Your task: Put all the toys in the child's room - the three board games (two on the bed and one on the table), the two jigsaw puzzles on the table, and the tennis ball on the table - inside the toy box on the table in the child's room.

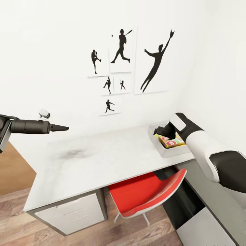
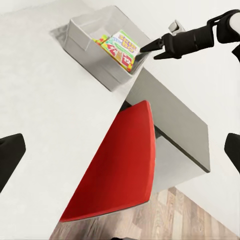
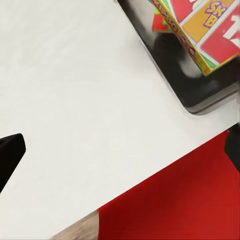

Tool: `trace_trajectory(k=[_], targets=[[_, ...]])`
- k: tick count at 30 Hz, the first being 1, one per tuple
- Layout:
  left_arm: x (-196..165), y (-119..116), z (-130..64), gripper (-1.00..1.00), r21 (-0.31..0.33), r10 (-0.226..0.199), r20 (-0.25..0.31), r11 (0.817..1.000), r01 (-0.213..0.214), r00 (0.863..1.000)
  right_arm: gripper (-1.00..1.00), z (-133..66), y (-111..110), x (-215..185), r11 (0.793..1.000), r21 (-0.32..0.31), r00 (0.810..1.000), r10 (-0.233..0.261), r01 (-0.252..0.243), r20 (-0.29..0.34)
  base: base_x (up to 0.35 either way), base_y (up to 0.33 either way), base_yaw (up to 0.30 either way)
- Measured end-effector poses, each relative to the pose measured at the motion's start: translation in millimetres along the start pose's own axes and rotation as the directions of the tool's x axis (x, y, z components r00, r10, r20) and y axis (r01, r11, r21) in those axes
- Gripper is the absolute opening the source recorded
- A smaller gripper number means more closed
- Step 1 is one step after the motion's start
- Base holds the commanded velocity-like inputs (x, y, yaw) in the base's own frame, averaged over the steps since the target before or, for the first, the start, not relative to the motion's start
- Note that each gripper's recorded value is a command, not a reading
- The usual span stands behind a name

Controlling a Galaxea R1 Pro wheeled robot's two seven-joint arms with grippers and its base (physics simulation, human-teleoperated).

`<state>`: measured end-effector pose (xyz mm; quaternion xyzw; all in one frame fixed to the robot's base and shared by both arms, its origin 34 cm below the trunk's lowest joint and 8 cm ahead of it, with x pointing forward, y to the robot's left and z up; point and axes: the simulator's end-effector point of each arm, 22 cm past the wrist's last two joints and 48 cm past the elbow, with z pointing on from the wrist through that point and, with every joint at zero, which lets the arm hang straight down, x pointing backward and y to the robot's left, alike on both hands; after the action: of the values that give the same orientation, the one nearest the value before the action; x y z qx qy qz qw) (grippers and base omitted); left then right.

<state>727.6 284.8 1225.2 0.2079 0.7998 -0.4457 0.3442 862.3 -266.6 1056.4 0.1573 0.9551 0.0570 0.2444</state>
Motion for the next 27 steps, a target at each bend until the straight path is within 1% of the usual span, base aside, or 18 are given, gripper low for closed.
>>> trace_trajectory(k=[12, 23, 27], targets=[[-6, -10, -7.0, 1.0, -0.002, 0.017, 0.011, 1.0, -0.017, 1.0, 1.0, -21.4, 12, -16, 1.0, -0.027, 0.999, -0.01, 0.011, 0.05, -0.008, 0.007, -0.064], [-11, -19, -12.6, 1.0, -0.001, 0.032, 0.021, 1.0, -0.032, 0.999, 1.0, -35.1, 15, -22, 0.999, -0.036, 0.997, -0.01, 0.013, 0.071, -0.002, 0.0, -0.065], [-13, -22, -14.4, 1.0, -0.001, 0.037, 0.024, 0.999, -0.037, 0.999, 1.0, -39.4, 16, -24, 0.999, -0.038, 0.997, -0.01, 0.013, 0.076, -0.083, 0.027, -0.065]])
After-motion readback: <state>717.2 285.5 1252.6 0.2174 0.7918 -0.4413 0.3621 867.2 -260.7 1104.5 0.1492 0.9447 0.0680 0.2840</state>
